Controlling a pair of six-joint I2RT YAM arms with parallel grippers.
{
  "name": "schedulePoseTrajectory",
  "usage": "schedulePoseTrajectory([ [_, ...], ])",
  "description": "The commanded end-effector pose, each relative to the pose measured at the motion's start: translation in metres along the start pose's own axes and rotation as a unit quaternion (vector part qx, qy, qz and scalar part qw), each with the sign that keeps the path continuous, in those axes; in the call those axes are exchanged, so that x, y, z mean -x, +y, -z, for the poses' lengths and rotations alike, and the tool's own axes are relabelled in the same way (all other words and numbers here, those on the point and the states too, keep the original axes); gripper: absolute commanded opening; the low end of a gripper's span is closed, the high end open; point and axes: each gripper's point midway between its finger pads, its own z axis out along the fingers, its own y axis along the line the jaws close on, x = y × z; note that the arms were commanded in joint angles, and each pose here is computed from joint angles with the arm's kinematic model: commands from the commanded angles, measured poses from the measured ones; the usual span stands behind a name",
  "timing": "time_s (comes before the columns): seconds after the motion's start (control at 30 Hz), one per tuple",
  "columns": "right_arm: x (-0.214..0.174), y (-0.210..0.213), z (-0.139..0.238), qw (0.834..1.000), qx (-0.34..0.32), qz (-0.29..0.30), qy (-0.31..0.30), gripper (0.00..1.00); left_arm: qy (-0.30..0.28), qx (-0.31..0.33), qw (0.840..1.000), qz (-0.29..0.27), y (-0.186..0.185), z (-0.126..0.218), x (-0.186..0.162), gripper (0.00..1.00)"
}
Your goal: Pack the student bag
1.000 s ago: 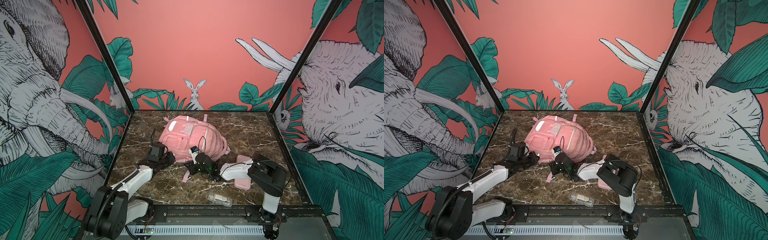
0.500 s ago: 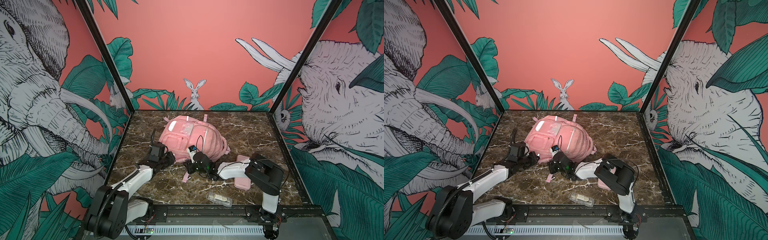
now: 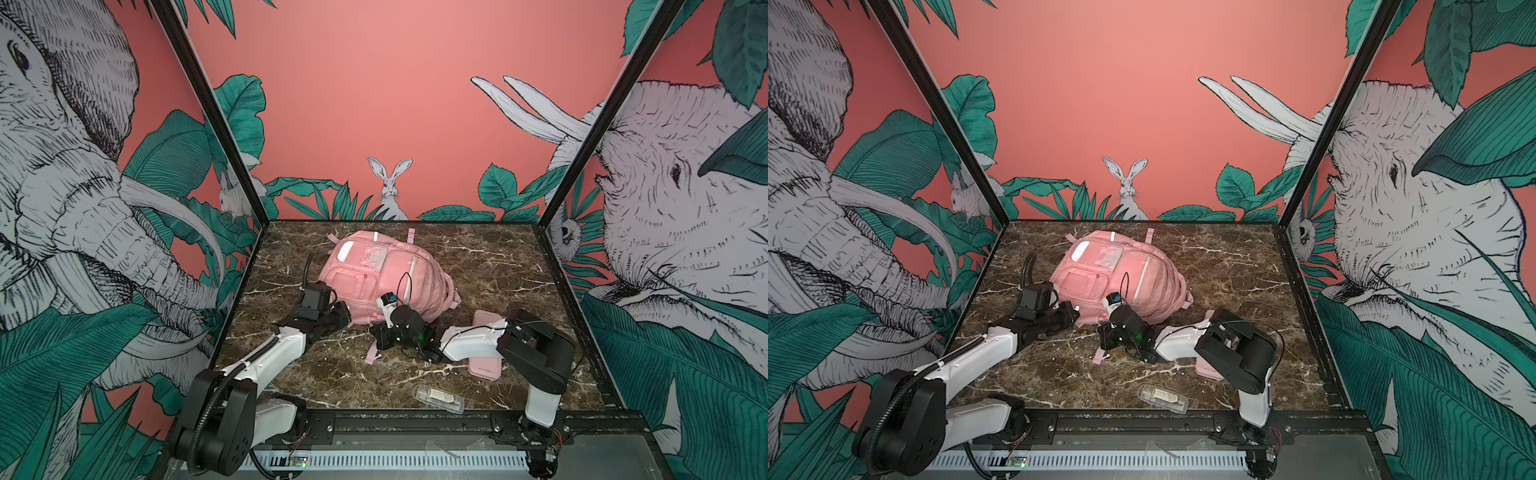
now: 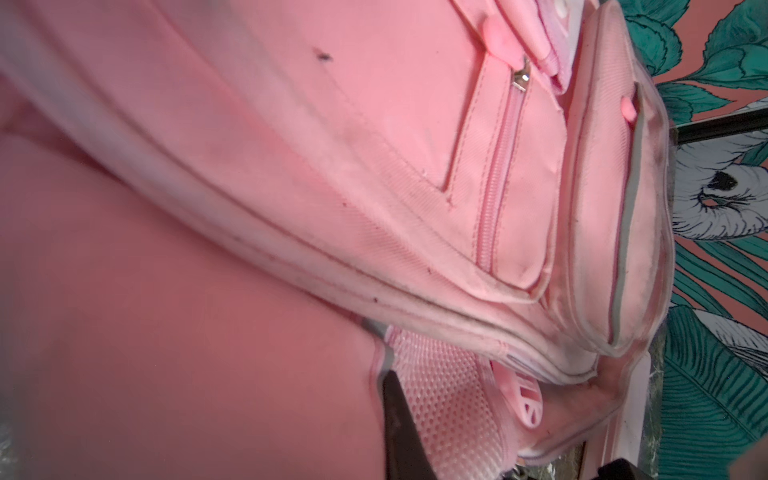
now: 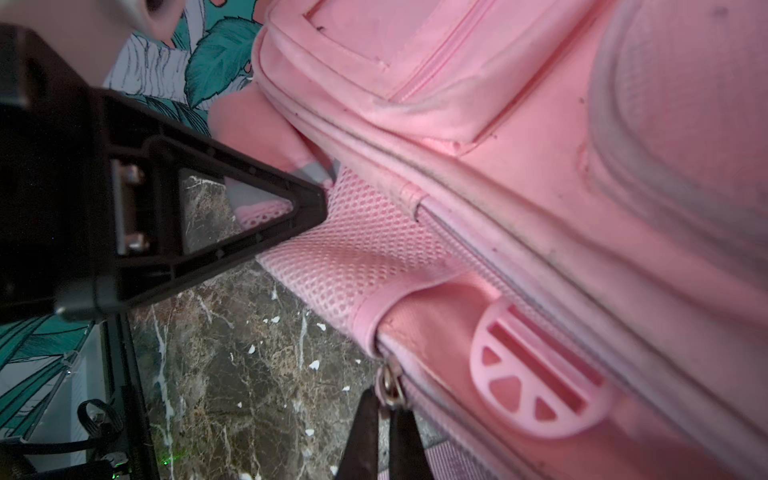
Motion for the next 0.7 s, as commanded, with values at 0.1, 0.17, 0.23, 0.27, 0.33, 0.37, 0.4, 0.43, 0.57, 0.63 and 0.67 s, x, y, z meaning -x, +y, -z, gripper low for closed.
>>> schedulePoseTrajectory([
  [0.1, -0.006, 0.003, 0.021, 0.999, 0.026, -0.022, 0.023, 0.0, -0.047, 0.006, 0.999, -0.019, -0.003, 0.001, 0.041, 0.05],
  [0.17, -0.011, -0.007, 0.027, 0.999, 0.019, -0.029, 0.033, 0.0, -0.055, 0.013, 0.998, -0.013, 0.003, 0.002, 0.049, 0.04],
  [0.23, -0.013, -0.02, 0.035, 0.999, 0.008, -0.037, 0.039, 0.0, -0.063, 0.02, 0.998, -0.005, 0.01, 0.003, 0.058, 0.04],
  [0.27, -0.014, -0.026, 0.039, 0.998, 0.003, -0.038, 0.04, 0.0, -0.065, 0.022, 0.998, 0.0, 0.013, 0.003, 0.061, 0.04],
  [0.33, -0.013, -0.037, 0.049, 0.998, -0.011, -0.039, 0.045, 0.0, -0.068, 0.021, 0.997, 0.006, 0.017, 0.004, 0.067, 0.04],
  [0.37, -0.014, -0.042, 0.054, 0.998, -0.019, -0.037, 0.048, 0.0, -0.068, 0.021, 0.997, 0.007, 0.018, 0.004, 0.068, 0.04],
  [0.4, -0.015, -0.049, 0.059, 0.998, -0.033, -0.034, 0.052, 0.0, -0.068, 0.021, 0.997, 0.006, 0.018, 0.004, 0.069, 0.04],
  [0.43, -0.009, -0.051, 0.067, 0.998, -0.039, -0.027, 0.046, 0.0, -0.067, 0.019, 0.998, 0.007, 0.017, 0.004, 0.069, 0.04],
  [0.57, -0.01, -0.027, 0.072, 0.996, -0.032, 0.042, 0.077, 0.11, -0.052, -0.009, 0.998, 0.015, 0.01, -0.002, 0.063, 0.04],
  [0.63, -0.011, -0.011, 0.066, 0.995, -0.02, 0.054, 0.076, 0.2, -0.048, -0.019, 0.998, 0.022, 0.009, -0.004, 0.06, 0.04],
  [0.67, -0.01, -0.005, 0.063, 0.996, -0.012, 0.05, 0.07, 0.24, -0.048, -0.021, 0.998, 0.023, 0.008, -0.004, 0.059, 0.04],
])
